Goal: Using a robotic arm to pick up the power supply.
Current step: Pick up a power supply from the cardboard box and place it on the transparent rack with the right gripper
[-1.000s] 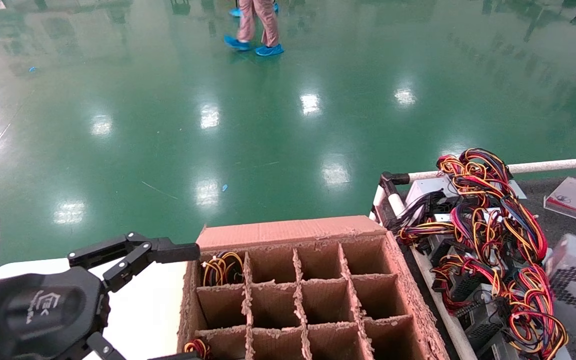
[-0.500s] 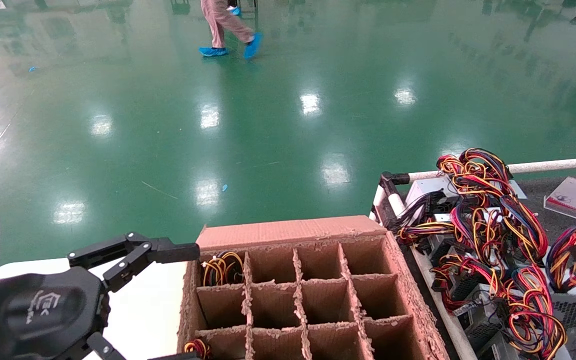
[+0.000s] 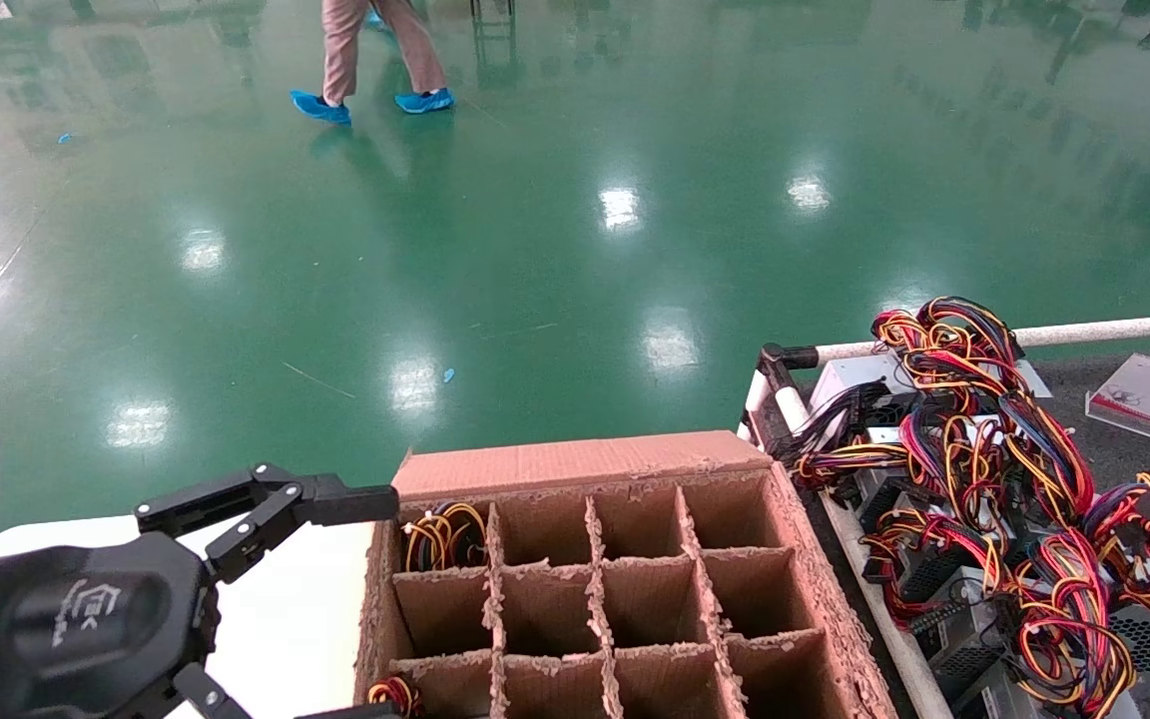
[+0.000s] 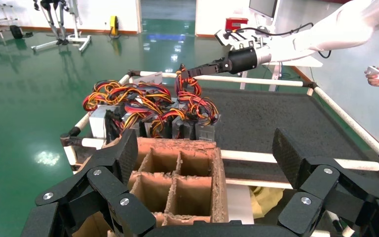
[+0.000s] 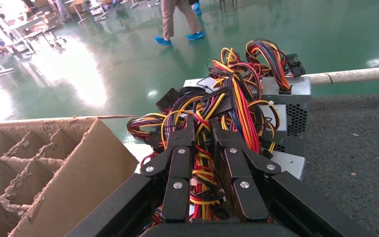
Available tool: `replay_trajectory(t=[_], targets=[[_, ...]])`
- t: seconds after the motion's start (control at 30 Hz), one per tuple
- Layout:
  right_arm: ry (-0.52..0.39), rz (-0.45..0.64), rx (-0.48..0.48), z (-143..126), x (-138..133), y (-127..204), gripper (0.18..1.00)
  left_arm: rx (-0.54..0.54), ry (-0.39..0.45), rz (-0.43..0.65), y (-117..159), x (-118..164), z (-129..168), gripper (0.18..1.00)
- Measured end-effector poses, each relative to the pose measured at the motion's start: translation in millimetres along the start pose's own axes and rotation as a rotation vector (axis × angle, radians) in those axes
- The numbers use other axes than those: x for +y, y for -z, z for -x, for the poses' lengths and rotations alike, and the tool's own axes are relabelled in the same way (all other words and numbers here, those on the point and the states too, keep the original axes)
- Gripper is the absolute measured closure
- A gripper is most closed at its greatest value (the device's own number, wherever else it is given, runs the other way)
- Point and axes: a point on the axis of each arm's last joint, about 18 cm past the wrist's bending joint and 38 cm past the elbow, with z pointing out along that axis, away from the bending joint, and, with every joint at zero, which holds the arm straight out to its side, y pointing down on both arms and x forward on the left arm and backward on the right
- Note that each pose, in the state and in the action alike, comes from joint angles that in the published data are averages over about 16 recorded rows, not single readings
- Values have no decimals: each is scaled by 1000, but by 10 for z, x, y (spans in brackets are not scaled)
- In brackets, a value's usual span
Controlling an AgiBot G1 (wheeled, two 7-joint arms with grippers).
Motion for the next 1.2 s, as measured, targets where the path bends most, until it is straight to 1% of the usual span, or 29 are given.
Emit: replay_trajectory(t=[0.17, 0.3, 0.63, 0.9, 1.2], targets=[[7, 16, 39, -51, -35, 192, 946, 0, 0, 0, 0, 0, 0, 184], [8, 41, 71, -87, -15, 333, 946, 0, 0, 0, 0, 0, 0, 184], [-15, 127, 112, -94, 219, 550, 947, 0, 0, 0, 0, 0, 0, 184], [-51, 160, 106, -35, 477, 523, 947, 0, 0, 0, 0, 0, 0, 184], [-112, 195, 92, 55, 878, 341, 947, 0, 0, 0, 0, 0, 0, 184]])
